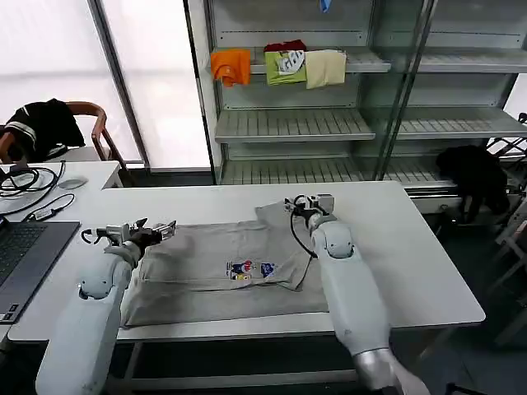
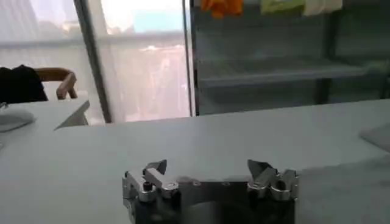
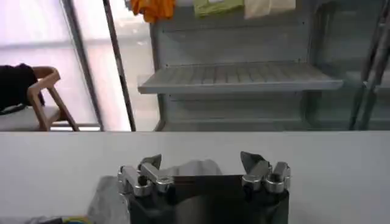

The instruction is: Fold and organize the clothes.

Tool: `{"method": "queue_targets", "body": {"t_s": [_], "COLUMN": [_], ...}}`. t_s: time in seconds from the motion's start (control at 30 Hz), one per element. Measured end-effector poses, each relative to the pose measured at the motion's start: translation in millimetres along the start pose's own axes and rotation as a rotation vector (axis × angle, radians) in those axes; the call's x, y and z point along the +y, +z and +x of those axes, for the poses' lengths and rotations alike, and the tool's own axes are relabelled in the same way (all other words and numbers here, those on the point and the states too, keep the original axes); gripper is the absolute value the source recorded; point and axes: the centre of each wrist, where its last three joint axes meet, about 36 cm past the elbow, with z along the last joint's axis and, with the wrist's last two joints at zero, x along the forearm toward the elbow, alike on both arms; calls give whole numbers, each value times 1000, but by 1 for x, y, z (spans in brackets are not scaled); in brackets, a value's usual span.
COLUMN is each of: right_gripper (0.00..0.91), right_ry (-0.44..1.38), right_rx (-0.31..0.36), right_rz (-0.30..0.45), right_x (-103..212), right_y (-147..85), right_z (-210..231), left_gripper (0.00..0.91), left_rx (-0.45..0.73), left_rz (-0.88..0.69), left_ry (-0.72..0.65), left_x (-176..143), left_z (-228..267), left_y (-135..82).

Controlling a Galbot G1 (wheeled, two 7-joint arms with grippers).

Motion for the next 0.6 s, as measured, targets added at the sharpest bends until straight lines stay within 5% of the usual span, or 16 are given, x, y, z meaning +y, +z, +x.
{"method": "queue_targets", "body": {"t_s": [0.17,0.37,0.4,0.47,0.53,0.6], "right_gripper": [907,897,695,464,0,0], "right_ry": [16,22,21,19,16,14], "right_rx": [16,52,59,74,94,104], "right_rz": [1,11,13,19,25,29], "right_x": [-5,-7,-7,-7,-7,-8], "right_y": [-1,4,6,10,16,18], "right_z": [-12,-22,-23,-25,-28,-29], "left_gripper": [907,282,171,131,50,20], "left_rx": [31,68,72,75,78,81], "left_rz": [-5,1,2,4,6,7], "left_ry": [-17,-20,-19,-16,-13,-10], "left_x": [6,10,11,12,13,14], "left_z": [-14,-24,-25,-27,-28,-29], "left_y": [0,8,9,10,11,12]}}
